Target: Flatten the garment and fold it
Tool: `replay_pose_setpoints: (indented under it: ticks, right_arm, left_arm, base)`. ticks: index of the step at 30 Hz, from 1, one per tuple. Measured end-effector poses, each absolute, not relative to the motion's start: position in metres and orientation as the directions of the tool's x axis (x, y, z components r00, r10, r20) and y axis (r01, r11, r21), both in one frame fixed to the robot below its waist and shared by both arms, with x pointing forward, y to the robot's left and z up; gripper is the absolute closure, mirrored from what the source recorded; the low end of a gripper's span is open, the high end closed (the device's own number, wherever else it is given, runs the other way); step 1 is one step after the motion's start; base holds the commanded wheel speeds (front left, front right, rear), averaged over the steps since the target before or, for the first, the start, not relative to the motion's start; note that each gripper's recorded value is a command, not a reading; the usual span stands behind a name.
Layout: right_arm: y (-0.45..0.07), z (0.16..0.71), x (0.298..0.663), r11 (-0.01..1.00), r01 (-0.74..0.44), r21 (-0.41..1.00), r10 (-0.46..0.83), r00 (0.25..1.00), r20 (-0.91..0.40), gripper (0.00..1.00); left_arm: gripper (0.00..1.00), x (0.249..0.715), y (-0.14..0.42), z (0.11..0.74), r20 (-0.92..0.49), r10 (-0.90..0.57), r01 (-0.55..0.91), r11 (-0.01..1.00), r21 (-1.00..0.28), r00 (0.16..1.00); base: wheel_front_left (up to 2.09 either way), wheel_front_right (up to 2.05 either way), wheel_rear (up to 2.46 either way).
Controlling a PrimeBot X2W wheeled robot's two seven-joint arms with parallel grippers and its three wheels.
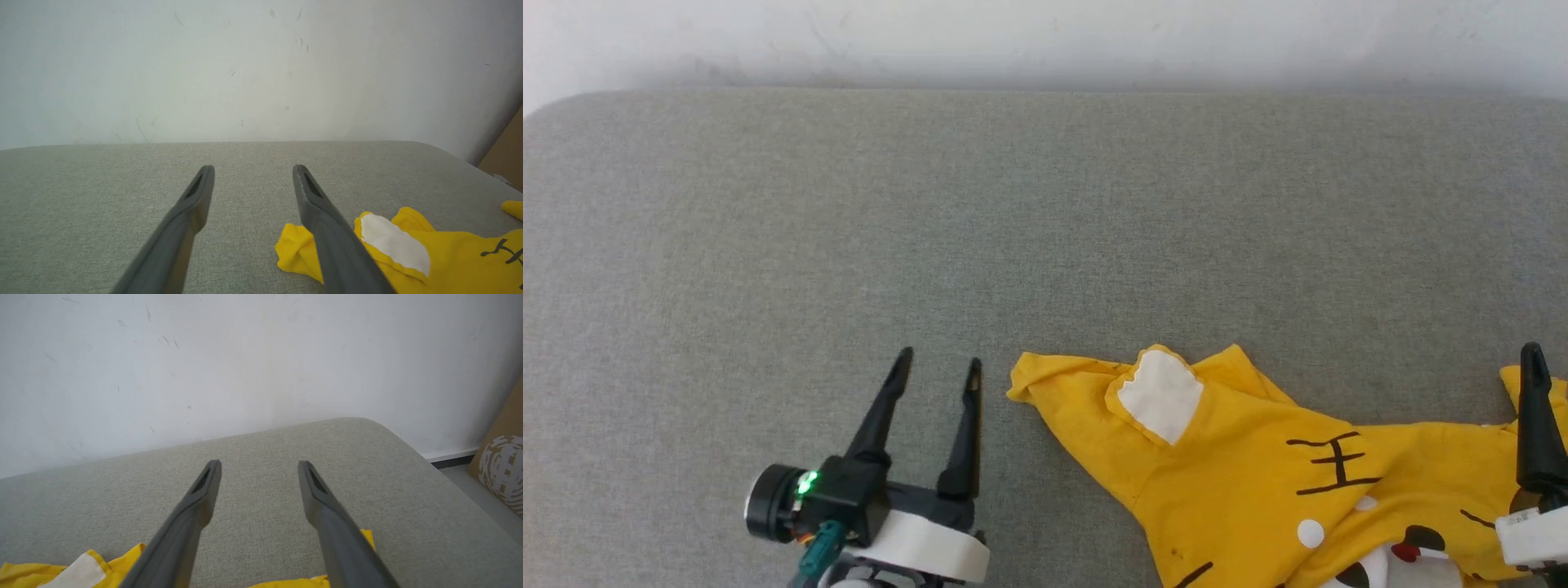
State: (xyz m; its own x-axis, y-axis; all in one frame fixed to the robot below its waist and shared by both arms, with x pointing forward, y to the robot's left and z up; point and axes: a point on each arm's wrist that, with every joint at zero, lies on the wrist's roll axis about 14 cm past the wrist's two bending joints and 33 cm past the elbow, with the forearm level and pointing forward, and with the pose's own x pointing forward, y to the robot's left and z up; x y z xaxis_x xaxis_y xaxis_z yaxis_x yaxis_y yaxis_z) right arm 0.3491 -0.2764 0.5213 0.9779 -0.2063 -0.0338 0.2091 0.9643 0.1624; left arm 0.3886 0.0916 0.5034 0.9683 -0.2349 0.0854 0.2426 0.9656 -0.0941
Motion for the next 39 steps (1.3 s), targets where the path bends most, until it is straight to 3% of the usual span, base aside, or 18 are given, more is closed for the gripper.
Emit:
replay_pose_setpoints:
  ticks: [5,10,20,21,22,23,26,28,31,34,36,39]
  right_arm:
    - [-0.274,0.519,0.355,0.968,0.202,0.151,-0.2,0.979,-0.03,0.0]
    - [-0.268,0.513,0.361,0.97,0.187,0.152,-0.181,0.982,-0.052,0.0]
    - [-0.264,0.495,0.372,0.969,0.185,0.164,-0.17,0.98,-0.102,0.0]
    - [-0.265,0.495,0.373,0.969,0.186,0.164,-0.171,0.98,-0.101,0.0]
    - [-0.265,0.495,0.374,0.969,0.186,0.164,-0.171,0.98,-0.1,0.0]
    - [-0.265,0.494,0.374,0.968,0.188,0.164,-0.173,0.98,-0.103,0.0]
    - [-0.266,0.493,0.374,0.968,0.191,0.162,-0.175,0.979,-0.109,0.0]
    - [-0.264,0.494,0.377,0.969,0.184,0.164,-0.169,0.98,-0.101,0.0]
    - [-0.261,0.498,0.382,0.971,0.17,0.167,-0.157,0.984,-0.088,0.0]
    - [-0.259,0.498,0.385,0.972,0.164,0.169,-0.151,0.985,-0.085,0.0]
    - [-0.256,0.497,0.387,0.973,0.154,0.172,-0.14,0.986,-0.086,0.0]
    - [-0.249,0.495,0.39,0.975,0.136,0.178,-0.121,0.988,-0.092,0.0]
  left_arm:
    - [0.0,0.399,0.065,0.498,0.015,-0.372,0.372,0.927,-0.045,0.928]
    - [0.0,0.405,0.042,0.457,-0.239,-0.489,0.508,0.861,0.023,0.839]
    - [0.0,0.406,0.031,0.393,-0.568,-0.501,0.635,0.771,0.051,0.653]
    - [0.17,0.406,0.029,0.391,-0.578,-0.506,0.644,0.764,0.043,0.64]
    - [0.76,0.407,0.025,0.392,-0.577,-0.518,0.656,0.754,0.041,0.632]
    - [1.0,0.409,0.022,0.393,-0.574,-0.527,0.662,0.749,0.036,0.627]
    - [1.0,0.418,0.016,0.405,-0.513,-0.554,0.656,0.755,0.022,0.656]
    - [1.0,0.434,0.022,0.426,-0.416,-0.535,0.602,0.798,0.04,0.736]
    - [1.0,0.462,0.046,0.475,-0.206,-0.444,0.464,0.884,0.058,0.872]
    - [1.0,0.478,0.087,0.517,-0.05,-0.309,0.313,0.946,0.081,0.95]
    - [1.0,0.475,0.117,0.526,-0.021,-0.216,0.217,0.971,0.095,0.976]
    - [1.0,0.448,0.151,0.499,-0.125,-0.107,0.118,0.99,0.078,0.986]
  base:
    - [0.0,0.0,0.0]
    - [0.0,0.0,0.0]
    - [0.0,0.0,0.0]
    - [0.0,0.0,0.0]
    - [0.0,0.0,0.0]
    - [0.0,0.0,0.0]
    - [0.0,0.0,0.0]
    - [0.0,0.0,0.0]
    - [0.0,0.0,0.0]
    - [0.0,0.0,0.0]
    - [0.0,0.0,0.0]
    - [0.0,0.0,0.0]
